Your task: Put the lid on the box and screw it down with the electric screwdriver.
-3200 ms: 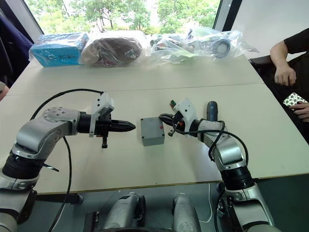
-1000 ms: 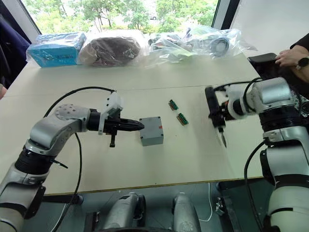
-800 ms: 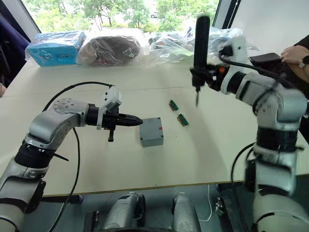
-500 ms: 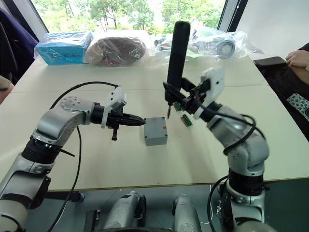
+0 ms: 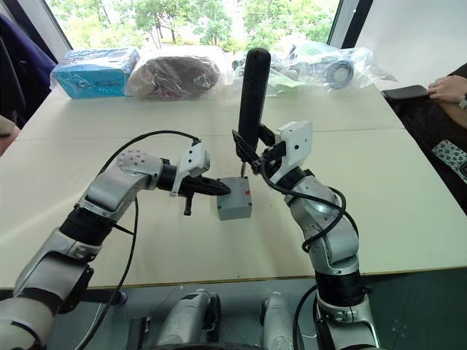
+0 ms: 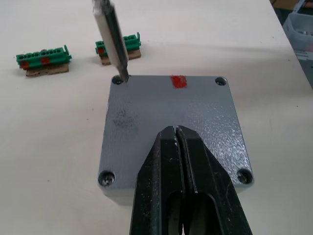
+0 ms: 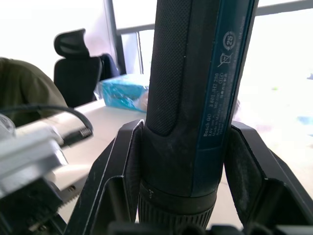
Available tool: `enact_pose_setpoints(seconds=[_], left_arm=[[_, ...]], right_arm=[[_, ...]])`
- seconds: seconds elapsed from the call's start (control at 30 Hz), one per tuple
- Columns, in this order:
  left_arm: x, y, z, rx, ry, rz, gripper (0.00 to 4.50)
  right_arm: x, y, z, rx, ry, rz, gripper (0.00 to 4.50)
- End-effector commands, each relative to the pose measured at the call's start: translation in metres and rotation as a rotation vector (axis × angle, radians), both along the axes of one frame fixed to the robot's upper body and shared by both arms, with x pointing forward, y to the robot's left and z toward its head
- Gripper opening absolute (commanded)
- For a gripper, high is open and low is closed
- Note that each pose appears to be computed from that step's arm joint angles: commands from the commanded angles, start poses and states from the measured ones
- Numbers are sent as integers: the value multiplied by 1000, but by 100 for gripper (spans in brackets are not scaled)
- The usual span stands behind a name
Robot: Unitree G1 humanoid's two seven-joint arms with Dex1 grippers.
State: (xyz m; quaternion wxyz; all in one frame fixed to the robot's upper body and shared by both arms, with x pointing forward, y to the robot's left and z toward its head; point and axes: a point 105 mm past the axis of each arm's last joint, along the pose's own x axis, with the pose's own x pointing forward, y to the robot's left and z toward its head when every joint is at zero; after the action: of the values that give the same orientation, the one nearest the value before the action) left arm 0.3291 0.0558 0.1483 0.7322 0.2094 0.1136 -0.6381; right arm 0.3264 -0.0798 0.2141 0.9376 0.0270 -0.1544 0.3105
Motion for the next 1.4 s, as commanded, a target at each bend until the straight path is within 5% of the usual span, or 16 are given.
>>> enact_pose_setpoints(seconds=[0.03, 0.53, 0.87, 1.4], left_arm=[[1, 2, -2, 16, 3, 14, 0], [1, 6, -5, 28, 15, 19, 0], [0, 10, -13, 49, 29, 25, 0], [-2, 11, -16, 52, 37, 38, 0]], right_arm=[[-6, 0, 21, 19, -112, -3, 187], [-4, 2, -2, -21, -59, 7, 187], [5, -11, -64, -49, 166, -49, 187], [9, 0, -87, -144, 246, -20, 187]])
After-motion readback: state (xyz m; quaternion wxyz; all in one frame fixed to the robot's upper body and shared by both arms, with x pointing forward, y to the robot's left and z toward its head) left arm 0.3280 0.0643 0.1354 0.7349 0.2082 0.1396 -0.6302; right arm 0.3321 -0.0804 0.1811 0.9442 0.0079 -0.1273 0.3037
